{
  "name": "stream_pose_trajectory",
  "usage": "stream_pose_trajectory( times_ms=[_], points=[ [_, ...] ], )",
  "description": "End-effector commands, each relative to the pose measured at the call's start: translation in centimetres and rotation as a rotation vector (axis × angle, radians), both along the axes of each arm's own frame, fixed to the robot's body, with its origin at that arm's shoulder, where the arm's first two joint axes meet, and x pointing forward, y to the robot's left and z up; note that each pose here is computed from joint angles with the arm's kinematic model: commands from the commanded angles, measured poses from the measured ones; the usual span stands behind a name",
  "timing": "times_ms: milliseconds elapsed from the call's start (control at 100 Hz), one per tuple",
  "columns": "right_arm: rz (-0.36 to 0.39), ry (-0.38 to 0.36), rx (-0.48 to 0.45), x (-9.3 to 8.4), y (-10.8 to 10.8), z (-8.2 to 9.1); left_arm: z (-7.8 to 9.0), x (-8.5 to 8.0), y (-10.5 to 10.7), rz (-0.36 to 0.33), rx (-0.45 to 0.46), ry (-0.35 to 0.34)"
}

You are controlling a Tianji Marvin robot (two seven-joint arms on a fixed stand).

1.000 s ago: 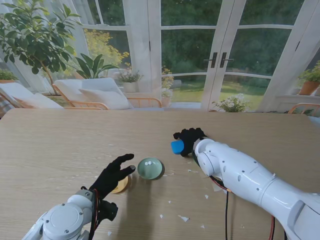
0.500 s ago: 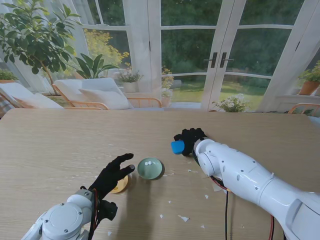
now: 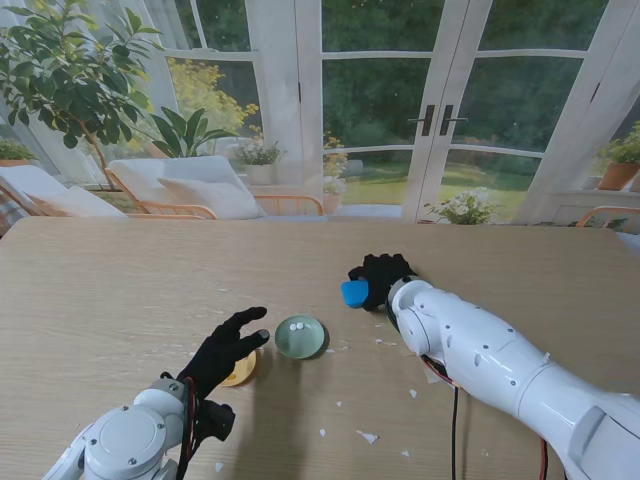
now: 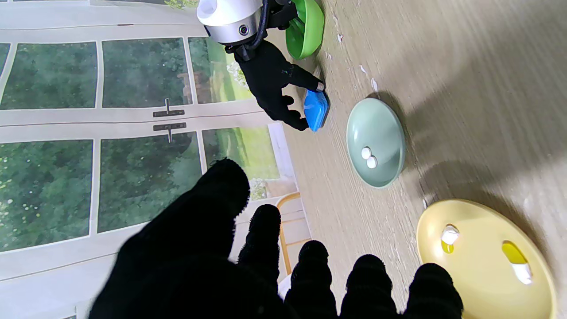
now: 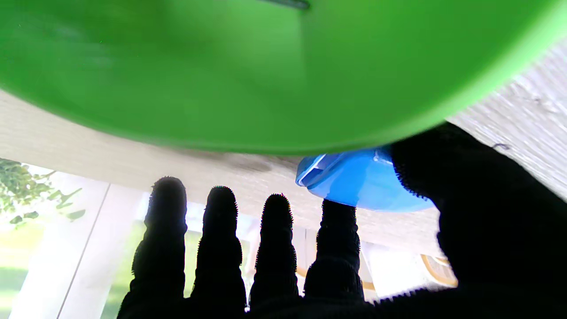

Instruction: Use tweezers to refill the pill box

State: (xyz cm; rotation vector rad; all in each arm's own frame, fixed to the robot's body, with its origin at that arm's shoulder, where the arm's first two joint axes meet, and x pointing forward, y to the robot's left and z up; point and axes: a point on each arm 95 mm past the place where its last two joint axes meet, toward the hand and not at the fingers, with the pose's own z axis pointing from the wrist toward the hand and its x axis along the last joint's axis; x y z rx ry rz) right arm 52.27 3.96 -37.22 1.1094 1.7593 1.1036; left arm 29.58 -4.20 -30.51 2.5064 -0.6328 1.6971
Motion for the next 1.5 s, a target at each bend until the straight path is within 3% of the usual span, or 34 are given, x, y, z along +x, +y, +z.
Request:
stream_pose_trajectory(
  times_ms=[0,400,560,770,1060,1230,1490],
  points=[
    [0.018,-0.003,0.006,-0.7,0.8,-0.1,0.2,-0.2,-0.2,-0.009,-0.011,0.004],
    [0.013,-0.084,0.069,-3.6,1.0,2.6,0.2,0.0,-0.1,-0.019,-0.007,0.017],
    [0.021,-0.114,0.087,-6.0,1.2,4.1,0.3,0.5,0.0,-0.004,-0.022,0.043],
    [0.049,-0.175,0.108,-9.7,1.9,6.6,0.5,1.3,-0.3,-0.048,-0.04,0.073],
    [0.111,-0.243,0.142,-14.2,3.3,9.6,1.8,2.0,-1.7,-0.097,-0.149,0.124],
    [0.126,-0.24,0.156,-16.2,4.0,10.1,2.4,2.2,-2.6,-0.144,-0.194,0.177],
    [0.129,-0.243,0.165,-17.8,4.5,10.5,2.7,2.5,-3.9,-0.143,-0.261,0.26]
  ],
)
